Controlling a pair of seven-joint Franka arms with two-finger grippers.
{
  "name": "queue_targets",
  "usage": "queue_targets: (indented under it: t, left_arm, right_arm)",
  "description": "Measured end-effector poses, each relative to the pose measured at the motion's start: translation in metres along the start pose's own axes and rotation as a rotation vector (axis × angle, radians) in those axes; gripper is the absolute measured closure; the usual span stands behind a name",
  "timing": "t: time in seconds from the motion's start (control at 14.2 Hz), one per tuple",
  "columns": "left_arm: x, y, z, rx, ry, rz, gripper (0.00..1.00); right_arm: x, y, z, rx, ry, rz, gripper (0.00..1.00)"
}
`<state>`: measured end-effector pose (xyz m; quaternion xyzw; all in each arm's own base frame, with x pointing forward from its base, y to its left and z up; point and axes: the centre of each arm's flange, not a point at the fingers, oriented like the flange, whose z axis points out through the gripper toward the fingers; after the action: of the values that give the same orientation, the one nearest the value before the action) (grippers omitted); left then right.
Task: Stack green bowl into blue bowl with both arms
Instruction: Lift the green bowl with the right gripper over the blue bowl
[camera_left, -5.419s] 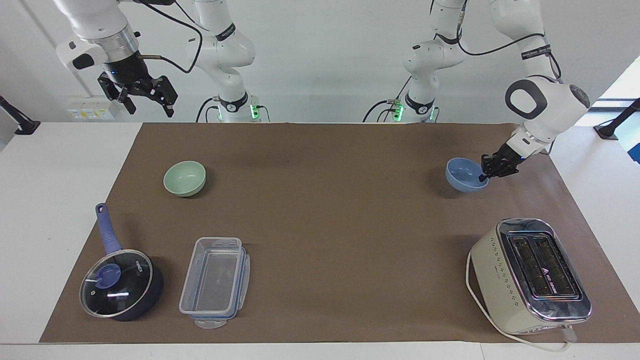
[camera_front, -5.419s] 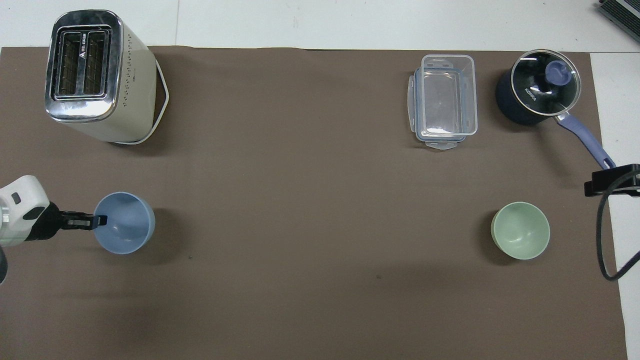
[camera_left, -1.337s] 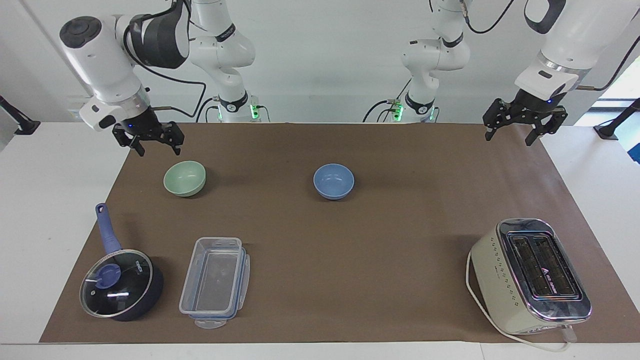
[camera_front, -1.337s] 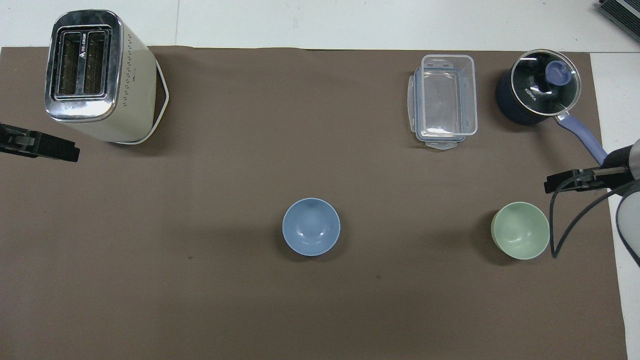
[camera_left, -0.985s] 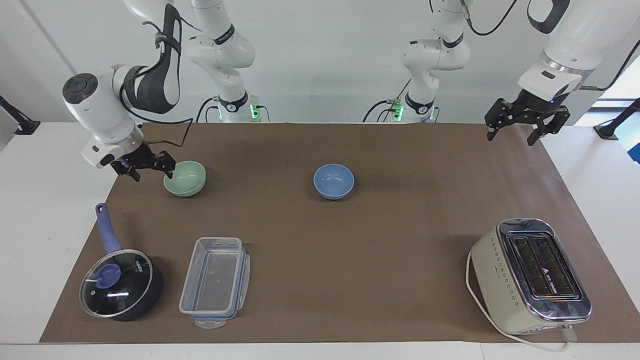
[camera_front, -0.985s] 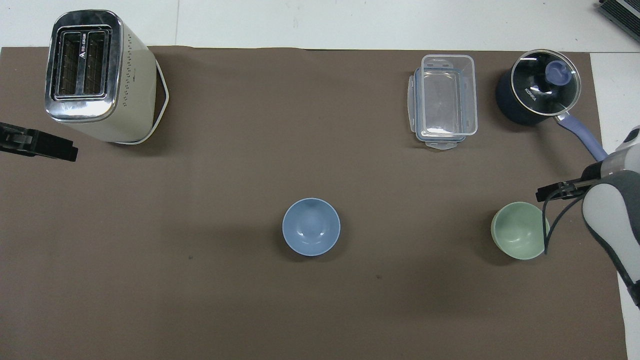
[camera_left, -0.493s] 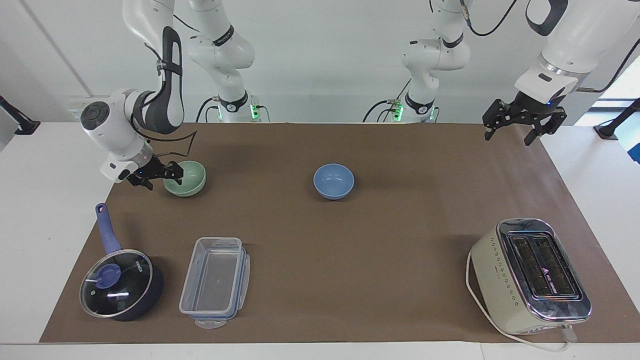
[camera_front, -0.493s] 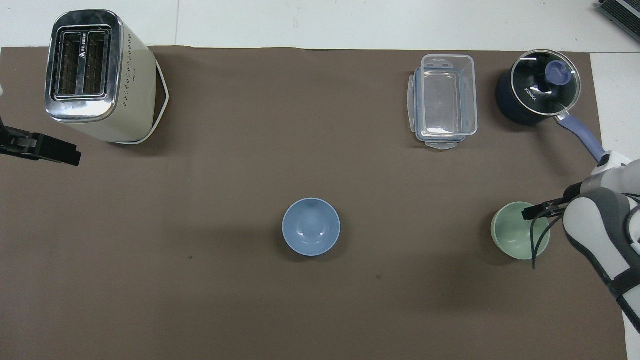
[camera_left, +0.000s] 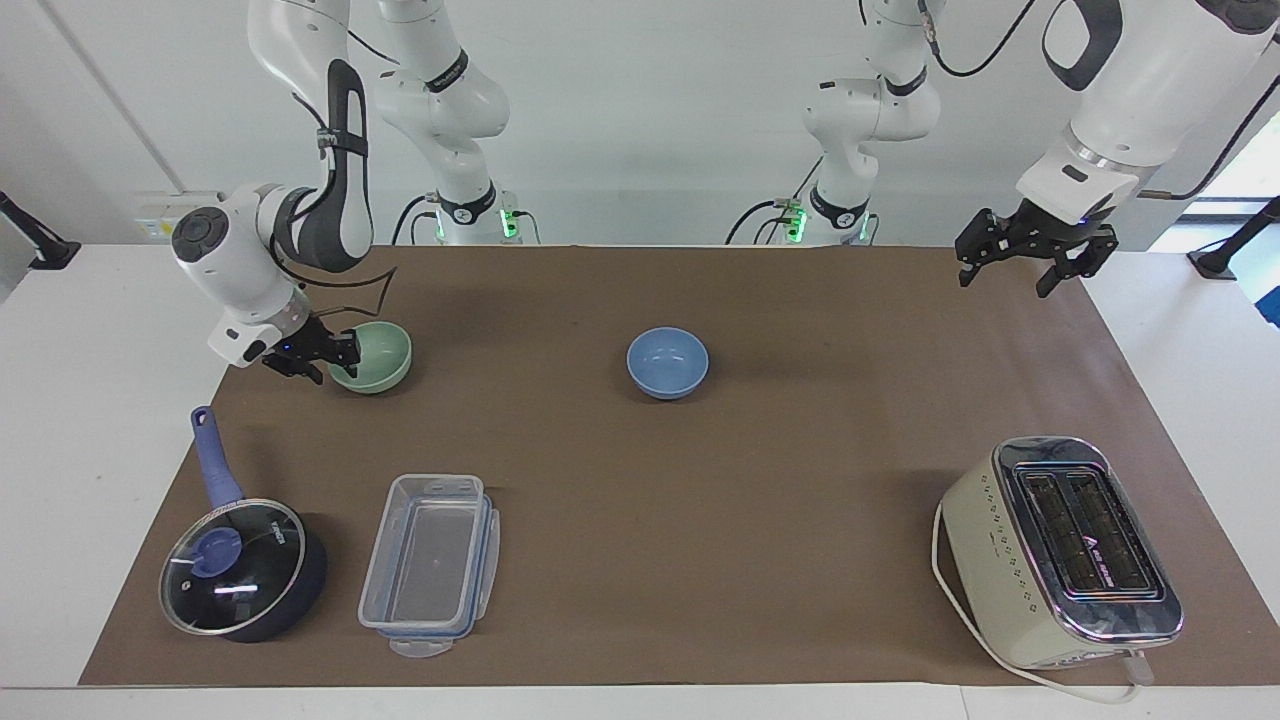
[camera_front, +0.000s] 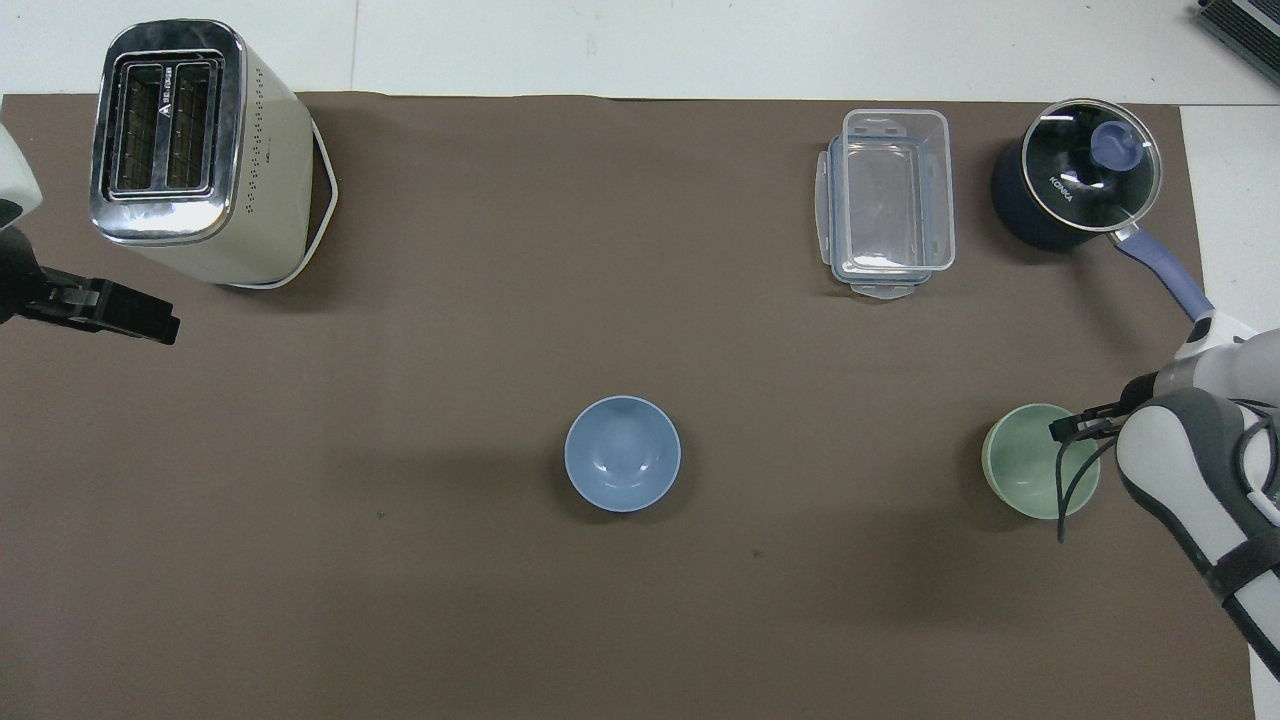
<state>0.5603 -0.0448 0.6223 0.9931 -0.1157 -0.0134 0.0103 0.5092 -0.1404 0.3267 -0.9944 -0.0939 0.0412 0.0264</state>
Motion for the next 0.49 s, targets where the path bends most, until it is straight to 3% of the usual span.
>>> queue_targets:
  t: [0.28,0.49]
  left_arm:
    - [-0.008,0.001,0.008,-0.005,-0.025,-0.001,0.00]
    - [-0.011,0.001,0.007,-0.005,-0.023,-0.001,0.00]
  right_arm:
    - [0.003,0.000,-0.004,0.000,0.011,0.002,0.95]
    - [0.015,0.003,-0.025,-0.010,0.033,-0.003,0.96]
